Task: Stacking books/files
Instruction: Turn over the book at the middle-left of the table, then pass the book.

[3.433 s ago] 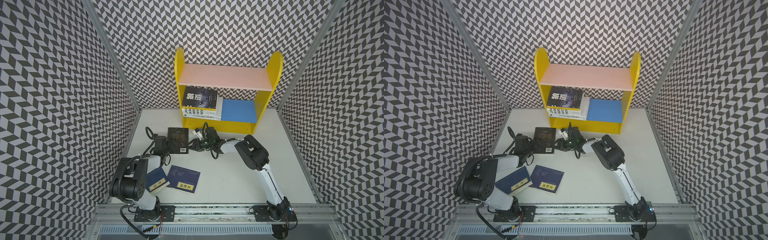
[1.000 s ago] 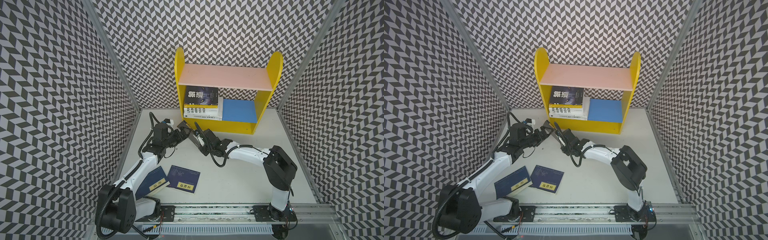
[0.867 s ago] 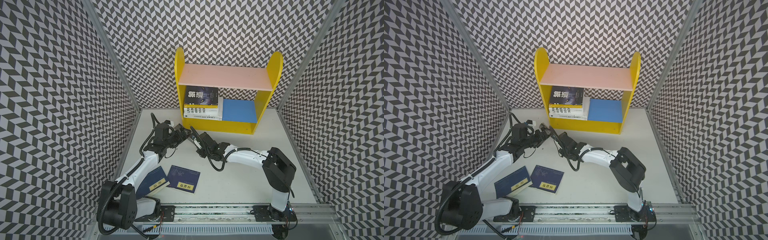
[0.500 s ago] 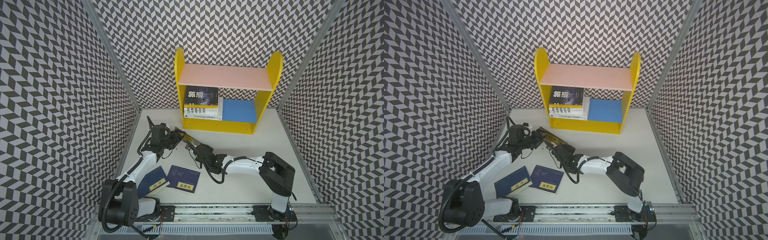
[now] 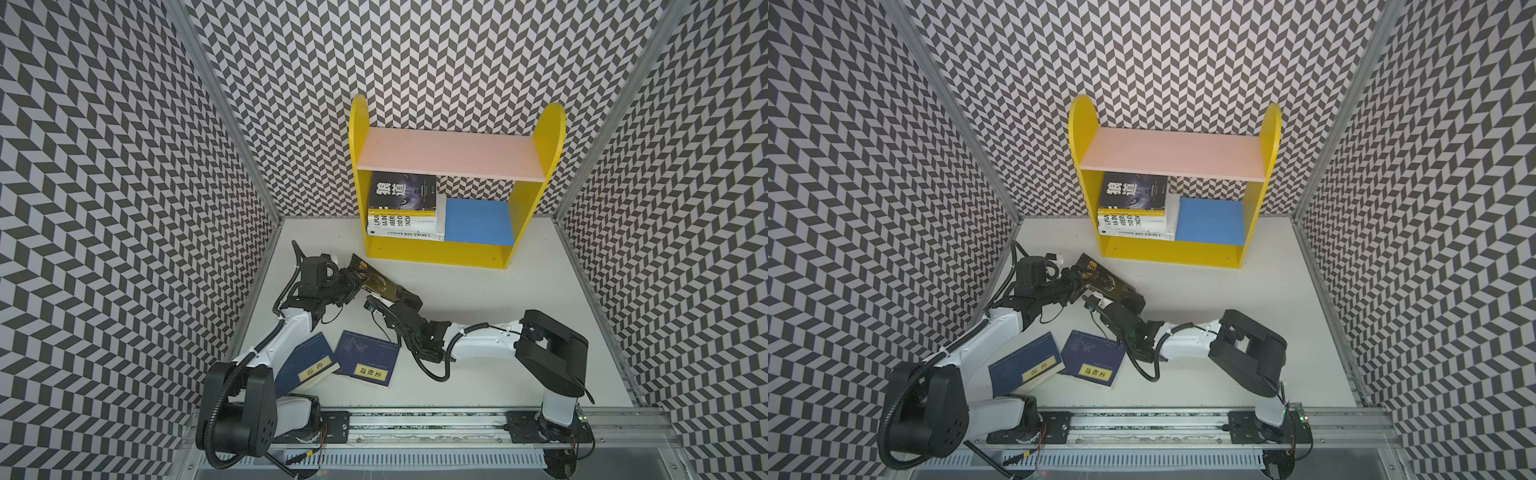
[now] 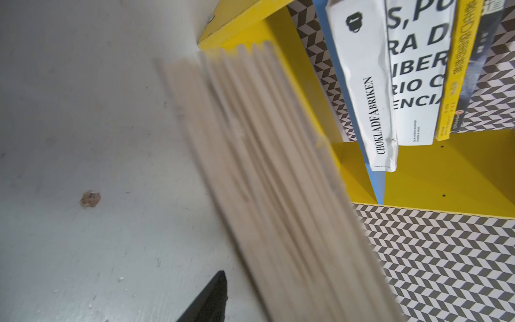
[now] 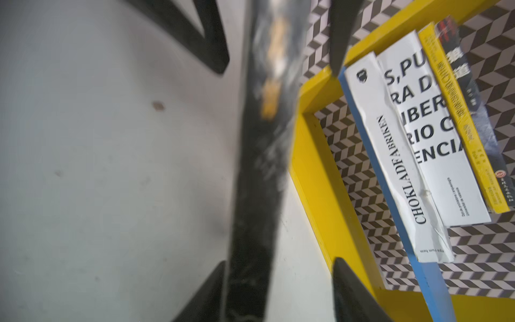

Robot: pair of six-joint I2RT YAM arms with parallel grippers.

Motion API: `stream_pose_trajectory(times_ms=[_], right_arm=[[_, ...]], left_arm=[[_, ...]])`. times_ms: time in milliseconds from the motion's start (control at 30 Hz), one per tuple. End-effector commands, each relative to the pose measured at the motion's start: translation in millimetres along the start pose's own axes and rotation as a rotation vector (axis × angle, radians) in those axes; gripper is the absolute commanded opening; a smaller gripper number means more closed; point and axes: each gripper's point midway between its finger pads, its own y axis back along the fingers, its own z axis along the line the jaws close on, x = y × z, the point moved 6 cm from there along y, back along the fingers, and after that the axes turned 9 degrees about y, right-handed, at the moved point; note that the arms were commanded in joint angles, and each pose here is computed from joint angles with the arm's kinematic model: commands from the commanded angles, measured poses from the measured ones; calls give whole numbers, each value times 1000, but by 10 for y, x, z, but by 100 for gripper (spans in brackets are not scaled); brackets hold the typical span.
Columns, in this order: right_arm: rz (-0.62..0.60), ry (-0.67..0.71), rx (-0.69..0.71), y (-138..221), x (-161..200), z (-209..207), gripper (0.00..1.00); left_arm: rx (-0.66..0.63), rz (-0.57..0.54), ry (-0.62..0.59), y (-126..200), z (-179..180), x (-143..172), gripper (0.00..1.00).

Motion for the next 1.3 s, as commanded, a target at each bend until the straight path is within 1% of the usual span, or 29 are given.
stream_pose_trajectory(times_ms=[0, 33, 167, 267, 333, 400, 500, 567, 667, 700, 767, 833, 900, 933, 1000, 1133, 1200, 1267], right_arm=[[-163, -150, 42, 174, -351, -340, 78], [-191, -174, 8, 197, -406, -365, 83], [-332, -302, -95, 370, -572, -614, 87], [-396, -426, -124, 477, -592, -905, 92], [-437, -521, -127, 555, -557, -1110, 100], [-493, -622, -174, 594, -501, -1303, 100], [-588, -827, -298, 606, -344, -1614, 100], [-647, -980, -429, 576, -180, -1767, 100], [-664, -1177, -636, 478, 73, -1829, 100], [-678, -1214, -695, 468, 115, -1825, 100], [-687, -1269, -822, 443, 171, -1741, 100], [-656, -1318, -967, 408, 182, -1603, 100], [-641, -1342, -1100, 390, 150, -1470, 97], [-655, -1352, -1148, 403, 140, -1416, 95], [-679, -1370, -1211, 429, 126, -1347, 94], [-671, -1383, -1307, 421, 78, -1214, 94], [-655, -1390, -1328, 383, 68, -1168, 87], [-666, -1385, -1358, 383, 40, -1151, 84]], left_arm=[[50, -55, -48, 114, -76, -130, 0], [66, -75, -54, 158, -102, -179, 0], [127, -138, -83, 363, -223, -318, 0], [144, -169, -120, 502, -273, -367, 0], [172, -176, -161, 586, -329, -370, 0], [208, -172, -218, 658, -419, -348, 0], [271, -167, -306, 779, -592, -293, 0], [310, -182, -360, 884, -701, -262, 0], [382, -192, -437, 1038, -875, -203, 0], [406, -194, -458, 1081, -925, -180, 0], [460, -199, -502, 1166, -1030, -135, 0], [522, -199, -540, 1250, -1147, -94, 0], [577, -196, -567, 1316, -1238, -60, 0], [603, -198, -579, 1346, -1277, -48, 0], [639, -209, -591, 1392, -1336, -35, 0], [709, -237, -618, 1486, -1454, -18, 0], [732, -244, -627, 1515, -1506, -17, 0], [754, -244, -636, 1544, -1557, -5, 0]])
